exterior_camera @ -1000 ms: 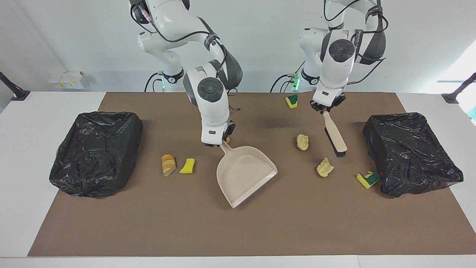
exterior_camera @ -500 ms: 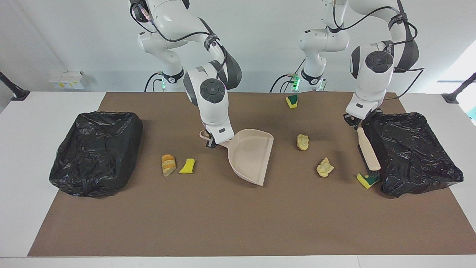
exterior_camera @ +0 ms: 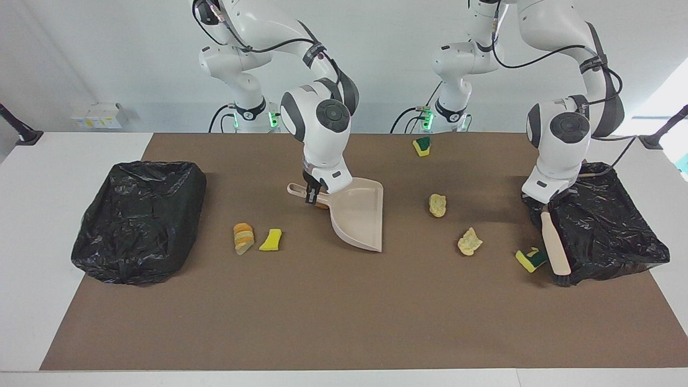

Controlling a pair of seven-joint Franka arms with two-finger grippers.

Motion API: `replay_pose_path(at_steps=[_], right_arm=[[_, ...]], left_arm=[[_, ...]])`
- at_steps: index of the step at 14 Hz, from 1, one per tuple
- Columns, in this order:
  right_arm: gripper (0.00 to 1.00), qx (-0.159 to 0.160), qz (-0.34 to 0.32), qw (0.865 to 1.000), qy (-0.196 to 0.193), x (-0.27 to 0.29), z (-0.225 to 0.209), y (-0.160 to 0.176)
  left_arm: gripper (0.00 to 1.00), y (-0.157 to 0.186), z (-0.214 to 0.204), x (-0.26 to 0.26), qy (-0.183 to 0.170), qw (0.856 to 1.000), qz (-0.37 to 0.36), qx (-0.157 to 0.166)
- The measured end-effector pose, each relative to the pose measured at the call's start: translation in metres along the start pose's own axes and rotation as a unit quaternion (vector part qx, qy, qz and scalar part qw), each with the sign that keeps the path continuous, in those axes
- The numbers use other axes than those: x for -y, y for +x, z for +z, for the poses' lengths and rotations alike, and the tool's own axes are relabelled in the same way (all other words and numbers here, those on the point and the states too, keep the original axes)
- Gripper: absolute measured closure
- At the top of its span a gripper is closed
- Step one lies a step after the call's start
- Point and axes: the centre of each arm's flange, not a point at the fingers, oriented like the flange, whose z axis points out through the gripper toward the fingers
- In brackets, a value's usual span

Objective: Sweep and dump trash in bin
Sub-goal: 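Drag the dustpan toward the crumbs while the left gripper grasps the brush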

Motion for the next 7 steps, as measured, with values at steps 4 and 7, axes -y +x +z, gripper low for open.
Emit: replay_pose_path(at_steps=[4, 7], right_arm=[[0.69, -0.008, -0.016, 1.0, -0.013, 0.011, 0.008, 0.017], [0.69, -0.015, -0.017, 1.0, -0.018, 0.013, 0.034, 0.015]], left_arm=[[0.75, 0.001, 0.0, -0.014, -0.002, 1.0, 0.013, 0.004], [0.75, -0.004, 0.002, -0.03, -0.007, 0.999, 0.024, 0.025]])
